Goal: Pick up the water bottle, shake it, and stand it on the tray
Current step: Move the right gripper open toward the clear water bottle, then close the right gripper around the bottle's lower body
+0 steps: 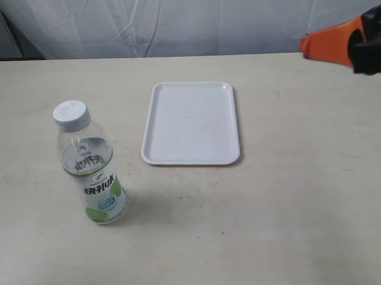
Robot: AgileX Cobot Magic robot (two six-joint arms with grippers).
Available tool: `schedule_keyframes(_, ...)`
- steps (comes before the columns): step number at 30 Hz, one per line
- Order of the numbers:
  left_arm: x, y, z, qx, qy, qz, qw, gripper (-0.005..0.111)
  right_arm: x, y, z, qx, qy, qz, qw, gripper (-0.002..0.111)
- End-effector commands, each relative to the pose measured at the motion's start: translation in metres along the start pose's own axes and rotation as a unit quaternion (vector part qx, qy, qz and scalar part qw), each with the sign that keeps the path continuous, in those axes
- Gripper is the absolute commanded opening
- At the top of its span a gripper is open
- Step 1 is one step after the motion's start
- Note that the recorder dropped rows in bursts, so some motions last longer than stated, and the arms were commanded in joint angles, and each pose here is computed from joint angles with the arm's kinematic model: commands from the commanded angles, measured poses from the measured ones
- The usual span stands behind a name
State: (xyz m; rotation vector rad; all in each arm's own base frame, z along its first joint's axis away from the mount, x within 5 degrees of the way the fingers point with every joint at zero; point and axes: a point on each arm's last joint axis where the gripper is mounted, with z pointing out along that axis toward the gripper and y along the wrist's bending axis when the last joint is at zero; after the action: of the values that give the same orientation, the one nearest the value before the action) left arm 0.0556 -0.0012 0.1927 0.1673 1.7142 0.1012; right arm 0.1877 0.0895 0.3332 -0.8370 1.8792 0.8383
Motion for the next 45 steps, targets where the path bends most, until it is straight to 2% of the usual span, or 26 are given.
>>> schedule_keyframes(1, 0.001, 0.0, 0.0, 0.0, 0.0, -0.002, 1.0, 0.0, 0.027, 0.007, 0.025, 0.003, -0.008, -0.043, 0.999, -0.001)
schedule_keyframes(4, 0.001, 0.0, 0.0, 0.0, 0.0, -0.002, 1.0, 0.0, 0.06, 0.017, 0.043, 0.003, 0.02, -0.047, 0.999, -0.001)
schedule_keyframes(7, 0.001, 0.0, 0.0, 0.0, 0.0, -0.002, 1.0, 0.0, 0.077, 0.031, 0.059, -0.04, 0.035, -0.047, 0.998, 0.004)
schedule_keyframes(9, 0.001, 0.0, 0.0, 0.0, 0.0, -0.002, 1.0, 0.0, 0.082, 0.038, 0.07, -0.062, 0.049, -0.045, 0.996, 0.019)
schedule_keyframes(14, 0.001, 0.0, 0.0, 0.0, 0.0, -0.002, 1.0, 0.0, 0.096, 0.033, 0.097, -0.016, 0.083, -0.031, 0.996, 0.079)
schedule_keyframes(16, 0.001, 0.0, 0.0, 0.0, 0.0, -0.002, 1.0, 0.0, 0.103, 0.034, 0.105, -0.018, 0.098, -0.042, 0.994, 0.09)
schedule_keyframes(24, 0.001, 0.0, 0.0, 0.0, 0.0, -0.002, 1.0, 0.0, 0.113, 0.052, 0.142, -0.075, 0.144, -0.082, 0.983, 0.09)
schedule_keyframes(33, 0.001, 0.0, 0.0, 0.0, 0.0, -0.002, 1.0, 0.0, 0.096, 0.074, 0.175, -0.118, 0.131, -0.14, 0.974, 0.09)
schedule_keyframes(45, 0.001, 0.0, 0.0, 0.0, 0.0, -0.002, 1.0, 0.0, 0.098, 0.079, 0.22, -0.165, 0.135, -0.158, 0.964, 0.09)
